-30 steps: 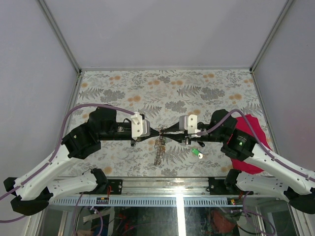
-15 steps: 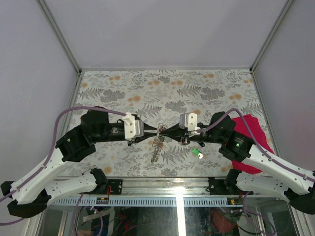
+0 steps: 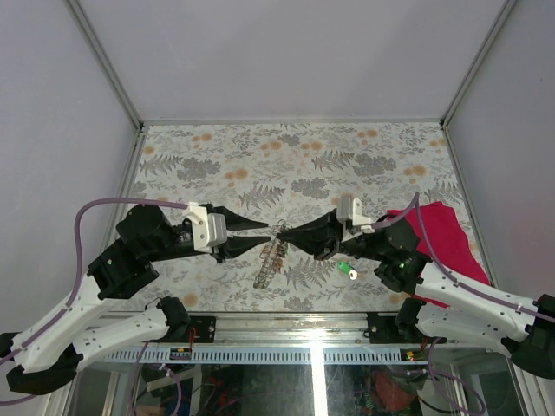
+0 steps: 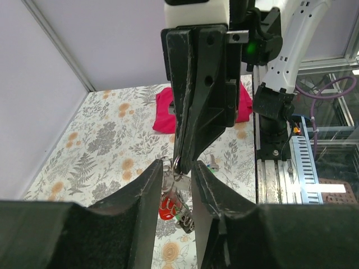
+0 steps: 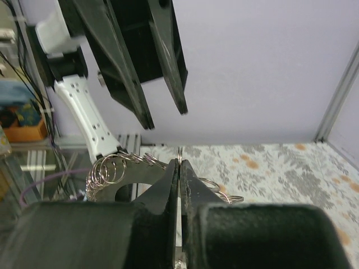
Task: Put the keys on the keyring
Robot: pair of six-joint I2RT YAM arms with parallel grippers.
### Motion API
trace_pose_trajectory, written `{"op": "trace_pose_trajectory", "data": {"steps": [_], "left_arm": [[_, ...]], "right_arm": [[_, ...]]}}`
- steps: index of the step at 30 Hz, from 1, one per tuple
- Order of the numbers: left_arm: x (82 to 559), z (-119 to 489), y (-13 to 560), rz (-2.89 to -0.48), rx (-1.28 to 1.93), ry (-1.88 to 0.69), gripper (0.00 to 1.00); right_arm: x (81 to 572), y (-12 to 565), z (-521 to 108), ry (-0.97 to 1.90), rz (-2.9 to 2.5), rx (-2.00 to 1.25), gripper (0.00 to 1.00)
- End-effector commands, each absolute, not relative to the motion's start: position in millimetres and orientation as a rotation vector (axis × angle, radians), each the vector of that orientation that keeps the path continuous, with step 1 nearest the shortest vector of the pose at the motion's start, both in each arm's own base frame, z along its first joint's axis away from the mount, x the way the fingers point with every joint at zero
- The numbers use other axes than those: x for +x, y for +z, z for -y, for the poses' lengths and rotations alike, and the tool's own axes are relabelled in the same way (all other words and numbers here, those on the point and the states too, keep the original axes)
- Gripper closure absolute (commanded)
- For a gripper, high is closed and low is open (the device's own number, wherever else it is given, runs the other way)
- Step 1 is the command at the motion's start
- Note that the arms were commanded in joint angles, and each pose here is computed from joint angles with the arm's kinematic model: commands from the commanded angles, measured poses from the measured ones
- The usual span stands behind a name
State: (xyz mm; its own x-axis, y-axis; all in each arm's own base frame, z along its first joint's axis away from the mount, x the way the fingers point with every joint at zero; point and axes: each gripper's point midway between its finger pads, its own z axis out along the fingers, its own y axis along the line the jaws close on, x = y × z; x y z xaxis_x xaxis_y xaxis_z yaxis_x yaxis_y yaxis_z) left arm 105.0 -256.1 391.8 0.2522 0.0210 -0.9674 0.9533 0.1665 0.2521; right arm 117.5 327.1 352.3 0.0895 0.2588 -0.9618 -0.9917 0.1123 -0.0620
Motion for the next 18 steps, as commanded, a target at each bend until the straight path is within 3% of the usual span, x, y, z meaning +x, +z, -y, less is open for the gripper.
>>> {"op": "trace_pose_trajectory", "data": {"steps": [1,18], "left_arm": [[102.9,253.3,420.3,-1.015,1.093,-0.929,0.71],[97.8,255.3,445.2,-0.918,1.001,-1.004,0.7]], "right_arm": [[98.5,430.6,-303.7,1.302,-0.703,-0.774,1.0],[79.7,453.4,-294.3,1.401,-0.492,-0.717,1.0]]}}
